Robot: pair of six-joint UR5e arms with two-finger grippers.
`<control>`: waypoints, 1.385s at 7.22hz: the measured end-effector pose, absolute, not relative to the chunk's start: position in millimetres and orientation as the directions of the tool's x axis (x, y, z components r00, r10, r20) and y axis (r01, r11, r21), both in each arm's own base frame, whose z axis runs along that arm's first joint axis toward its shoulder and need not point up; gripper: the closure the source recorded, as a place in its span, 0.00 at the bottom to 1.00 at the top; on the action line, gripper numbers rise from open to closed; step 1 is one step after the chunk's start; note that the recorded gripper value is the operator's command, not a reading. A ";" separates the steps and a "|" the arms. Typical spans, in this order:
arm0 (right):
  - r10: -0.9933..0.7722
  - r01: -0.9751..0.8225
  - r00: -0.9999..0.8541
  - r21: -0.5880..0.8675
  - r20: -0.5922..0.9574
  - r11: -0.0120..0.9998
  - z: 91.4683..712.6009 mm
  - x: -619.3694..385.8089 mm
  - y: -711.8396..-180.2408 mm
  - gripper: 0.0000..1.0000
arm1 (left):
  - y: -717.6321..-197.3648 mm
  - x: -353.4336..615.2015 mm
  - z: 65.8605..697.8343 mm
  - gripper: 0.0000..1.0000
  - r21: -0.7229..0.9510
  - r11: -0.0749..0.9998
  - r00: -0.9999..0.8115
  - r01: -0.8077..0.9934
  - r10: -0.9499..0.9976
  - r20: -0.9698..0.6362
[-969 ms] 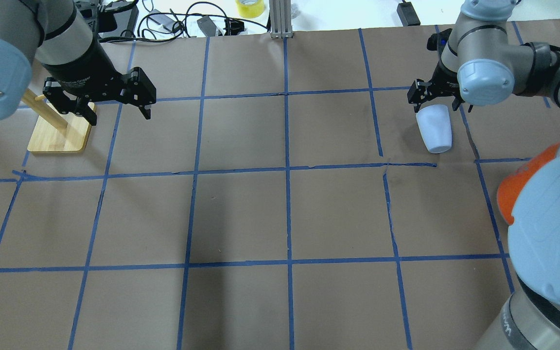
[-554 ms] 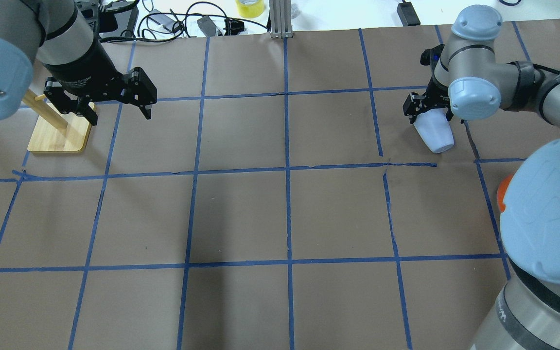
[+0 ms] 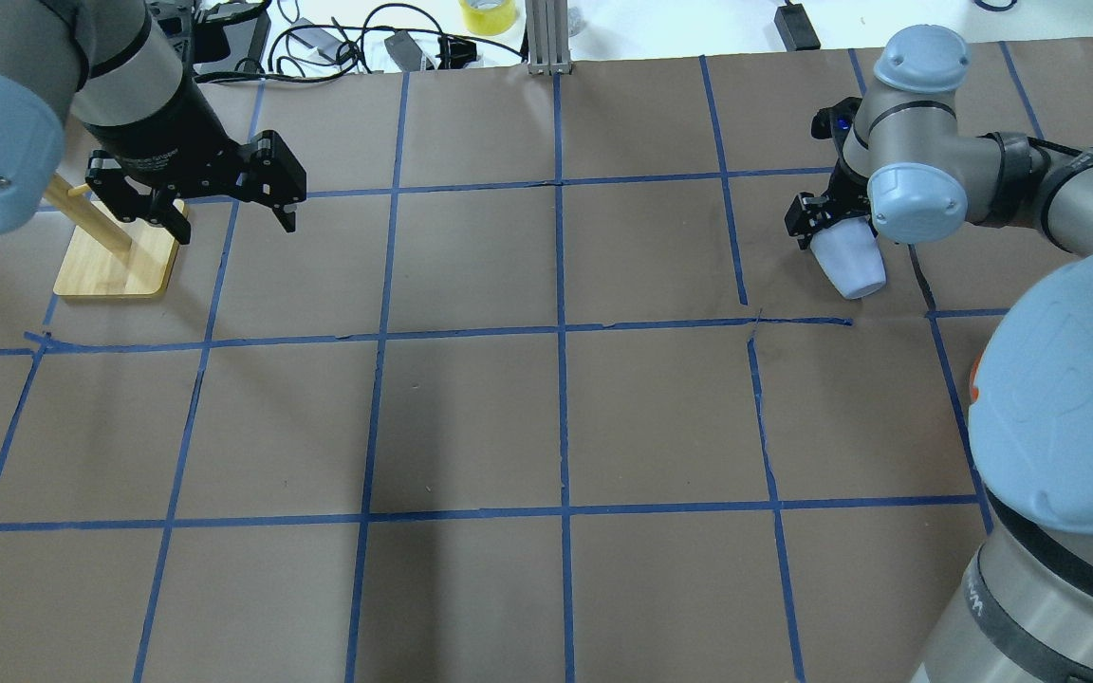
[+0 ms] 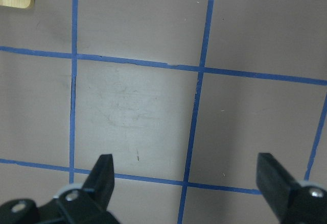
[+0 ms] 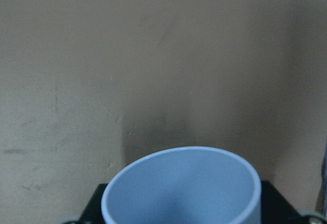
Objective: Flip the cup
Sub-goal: 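Close the right gripper on the rim of the white cup, then lift the cup with the right gripper and carry it toward the left gripper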
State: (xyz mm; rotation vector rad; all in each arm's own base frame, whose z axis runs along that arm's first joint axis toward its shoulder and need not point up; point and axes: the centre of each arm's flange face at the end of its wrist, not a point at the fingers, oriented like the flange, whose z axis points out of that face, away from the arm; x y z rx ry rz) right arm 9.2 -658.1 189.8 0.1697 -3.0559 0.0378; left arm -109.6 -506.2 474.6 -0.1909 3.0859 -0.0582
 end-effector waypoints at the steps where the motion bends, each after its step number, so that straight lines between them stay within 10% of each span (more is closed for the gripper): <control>1: -0.157 -0.159 -0.984 -0.016 0.083 0.987 189.8 8.8 -658.1 0.06 | -506.1 -109.8 474.9 0.00 -0.041 0.992 -0.991 -0.122 -0.124 -0.044; 5: -0.239 -0.241 -0.968 -0.015 0.081 0.971 195.6 9.1 -657.0 0.93 | -507.6 -108.7 473.1 0.00 -0.039 0.991 -0.990 -0.131 -0.133 -0.050; 10: -0.431 -0.428 -0.902 -0.102 -0.008 0.898 281.0 129.4 -641.2 0.99 | -514.0 -104.2 468.9 0.00 -0.049 0.990 -0.989 -0.134 -0.137 -0.050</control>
